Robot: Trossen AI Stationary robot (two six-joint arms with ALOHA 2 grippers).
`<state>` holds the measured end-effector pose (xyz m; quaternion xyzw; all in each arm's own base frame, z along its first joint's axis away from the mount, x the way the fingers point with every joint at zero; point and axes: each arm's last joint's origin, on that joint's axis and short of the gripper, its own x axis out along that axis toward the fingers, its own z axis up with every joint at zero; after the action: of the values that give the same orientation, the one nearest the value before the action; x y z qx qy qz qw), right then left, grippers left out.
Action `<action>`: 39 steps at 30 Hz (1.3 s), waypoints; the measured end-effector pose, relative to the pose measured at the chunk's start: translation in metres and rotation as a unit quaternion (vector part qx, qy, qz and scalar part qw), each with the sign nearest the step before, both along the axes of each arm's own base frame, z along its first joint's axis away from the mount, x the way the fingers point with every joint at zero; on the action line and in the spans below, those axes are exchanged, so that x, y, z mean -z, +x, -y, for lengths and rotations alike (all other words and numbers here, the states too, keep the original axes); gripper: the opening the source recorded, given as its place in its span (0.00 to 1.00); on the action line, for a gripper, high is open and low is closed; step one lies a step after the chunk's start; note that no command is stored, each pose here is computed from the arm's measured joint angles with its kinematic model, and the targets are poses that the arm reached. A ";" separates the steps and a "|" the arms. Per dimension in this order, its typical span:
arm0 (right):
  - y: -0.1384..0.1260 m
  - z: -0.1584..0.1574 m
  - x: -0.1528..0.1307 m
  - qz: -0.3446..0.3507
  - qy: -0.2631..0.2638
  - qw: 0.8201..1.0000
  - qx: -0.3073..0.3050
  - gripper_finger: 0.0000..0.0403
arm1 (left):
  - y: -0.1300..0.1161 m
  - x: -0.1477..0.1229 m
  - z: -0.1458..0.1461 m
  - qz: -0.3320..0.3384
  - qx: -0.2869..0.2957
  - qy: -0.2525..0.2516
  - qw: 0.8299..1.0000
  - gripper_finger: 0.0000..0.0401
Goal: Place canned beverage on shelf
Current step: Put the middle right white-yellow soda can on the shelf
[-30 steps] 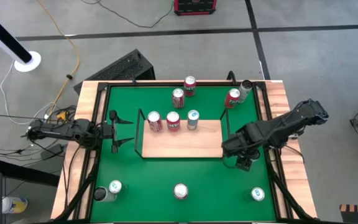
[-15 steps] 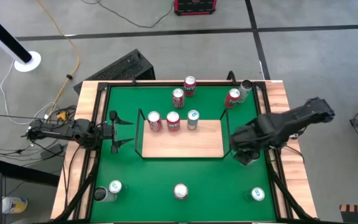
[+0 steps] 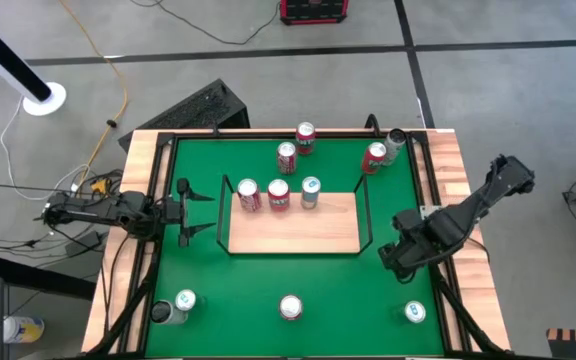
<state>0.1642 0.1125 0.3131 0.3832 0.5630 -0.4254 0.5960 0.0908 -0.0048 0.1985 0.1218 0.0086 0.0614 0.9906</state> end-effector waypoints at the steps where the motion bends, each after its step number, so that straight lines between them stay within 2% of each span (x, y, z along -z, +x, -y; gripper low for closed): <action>1: 0.001 -0.001 0.001 -0.005 0.002 1.000 0.000 0.91 | 0.000 0.000 0.000 0.000 0.004 -0.001 1.000 0.76; 8: 0.001 -0.002 0.011 -0.034 0.007 0.999 0.001 0.91 | 0.000 0.000 0.002 -0.001 0.029 -0.003 1.000 0.76; 11: -0.007 0.000 0.025 -0.075 0.017 0.997 0.001 0.91 | 0.000 0.001 0.002 -0.005 0.030 -0.005 1.000 0.76; 14: -0.019 0.003 0.033 -0.084 0.009 0.996 0.003 0.90 | 0.000 0.002 0.002 -0.007 0.030 -0.005 1.000 0.76; 21: -0.026 0.006 0.028 -0.046 0.014 0.999 -0.005 0.90 | 0.000 0.001 0.002 -0.005 0.030 -0.005 1.000 0.76; 27: -0.024 0.009 0.027 -0.009 -0.021 1.000 0.012 0.90 | 0.000 0.001 0.002 -0.003 0.030 -0.006 1.000 0.76; 33: -0.022 0.009 0.027 0.011 -0.030 0.999 0.027 0.90 | 0.000 0.001 0.002 -0.003 0.029 -0.006 1.000 0.76; 39: -0.017 0.009 0.029 0.028 -0.031 0.999 0.003 0.90 | 0.000 0.001 0.002 -0.003 0.028 -0.004 1.000 0.76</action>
<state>0.1468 0.1034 0.2842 0.3783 0.5312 -0.4334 0.6220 0.0909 -0.0065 0.1978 0.1178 0.0085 0.0328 0.9925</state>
